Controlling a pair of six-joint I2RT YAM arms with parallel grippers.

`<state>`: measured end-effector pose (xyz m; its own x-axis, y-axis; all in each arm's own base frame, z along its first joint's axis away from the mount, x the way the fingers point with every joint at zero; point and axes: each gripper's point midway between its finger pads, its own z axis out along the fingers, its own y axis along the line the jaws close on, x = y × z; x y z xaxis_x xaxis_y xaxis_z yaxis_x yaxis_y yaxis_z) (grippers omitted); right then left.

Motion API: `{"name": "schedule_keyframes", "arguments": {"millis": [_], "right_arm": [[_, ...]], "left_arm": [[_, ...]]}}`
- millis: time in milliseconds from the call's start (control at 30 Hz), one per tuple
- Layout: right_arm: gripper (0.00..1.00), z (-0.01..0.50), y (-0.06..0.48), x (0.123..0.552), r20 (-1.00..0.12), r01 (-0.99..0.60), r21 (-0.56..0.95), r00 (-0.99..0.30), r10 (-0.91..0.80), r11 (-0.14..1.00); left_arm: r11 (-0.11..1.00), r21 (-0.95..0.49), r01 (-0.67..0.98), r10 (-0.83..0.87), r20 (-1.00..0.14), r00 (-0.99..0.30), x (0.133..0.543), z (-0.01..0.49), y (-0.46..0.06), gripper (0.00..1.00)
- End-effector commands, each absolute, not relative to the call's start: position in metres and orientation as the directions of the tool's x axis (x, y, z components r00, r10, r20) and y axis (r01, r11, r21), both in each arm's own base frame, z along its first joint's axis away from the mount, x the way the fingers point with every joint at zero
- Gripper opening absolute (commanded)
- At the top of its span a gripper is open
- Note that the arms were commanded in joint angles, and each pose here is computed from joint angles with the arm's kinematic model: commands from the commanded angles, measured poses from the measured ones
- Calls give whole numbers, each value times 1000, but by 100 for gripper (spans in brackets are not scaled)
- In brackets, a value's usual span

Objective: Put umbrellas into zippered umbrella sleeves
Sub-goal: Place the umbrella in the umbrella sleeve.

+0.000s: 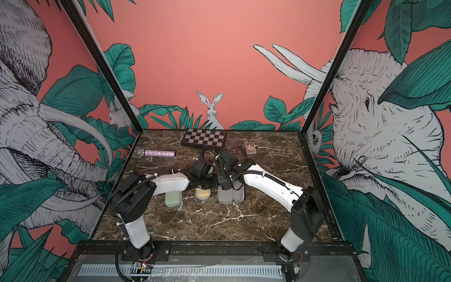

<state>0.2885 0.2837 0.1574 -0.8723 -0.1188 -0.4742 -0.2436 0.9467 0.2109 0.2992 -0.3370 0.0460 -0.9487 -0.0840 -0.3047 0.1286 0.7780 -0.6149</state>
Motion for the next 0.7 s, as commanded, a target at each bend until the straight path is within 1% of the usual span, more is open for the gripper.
{"name": "schedule_keyframes", "arguments": {"millis": [0,33,67,133,200,300,367,433,533,567,600,667], "right_arm": [[20,147,299,281,-461,-133,305,-887,24,943],[20,137,297,277,-449,-116,298,-893,32,947],[20,114,292,276,-433,-100,264,-901,25,959],[19,85,273,279,-441,-98,152,-897,-22,984],[18,60,258,277,-397,-108,71,-915,-71,992],[19,42,258,269,-355,-140,75,-929,-105,987],[20,34,252,263,-305,-145,34,-944,-128,989],[23,29,248,262,-294,-147,8,-946,-138,989],[32,23,249,263,-262,-163,-6,-952,-159,987],[38,23,249,262,-248,-170,-11,-954,-168,985],[46,24,251,260,-232,-178,-4,-957,-175,984],[58,32,258,259,-234,-203,31,-953,-190,979]], "left_arm": [[741,-670,49,-188,-277,-942,294,49,-344,3],[738,-673,46,-194,-277,-941,294,50,-345,3],[739,-672,48,-195,-281,-940,293,52,-346,3],[751,-658,45,-198,-291,-936,293,53,-342,3],[761,-647,36,-203,-290,-935,291,54,-336,2],[765,-644,15,-224,-288,-931,288,54,-329,3],[751,-660,0,-245,-279,-928,288,51,-329,2],[742,-670,-2,-245,-270,-931,288,49,-333,2],[739,-674,4,-240,-267,-933,289,49,-336,2],[742,-671,7,-236,-270,-933,288,49,-335,2],[745,-667,13,-230,-275,-934,288,50,-335,2],[752,-658,26,-220,-288,-932,288,53,-334,2]]}}
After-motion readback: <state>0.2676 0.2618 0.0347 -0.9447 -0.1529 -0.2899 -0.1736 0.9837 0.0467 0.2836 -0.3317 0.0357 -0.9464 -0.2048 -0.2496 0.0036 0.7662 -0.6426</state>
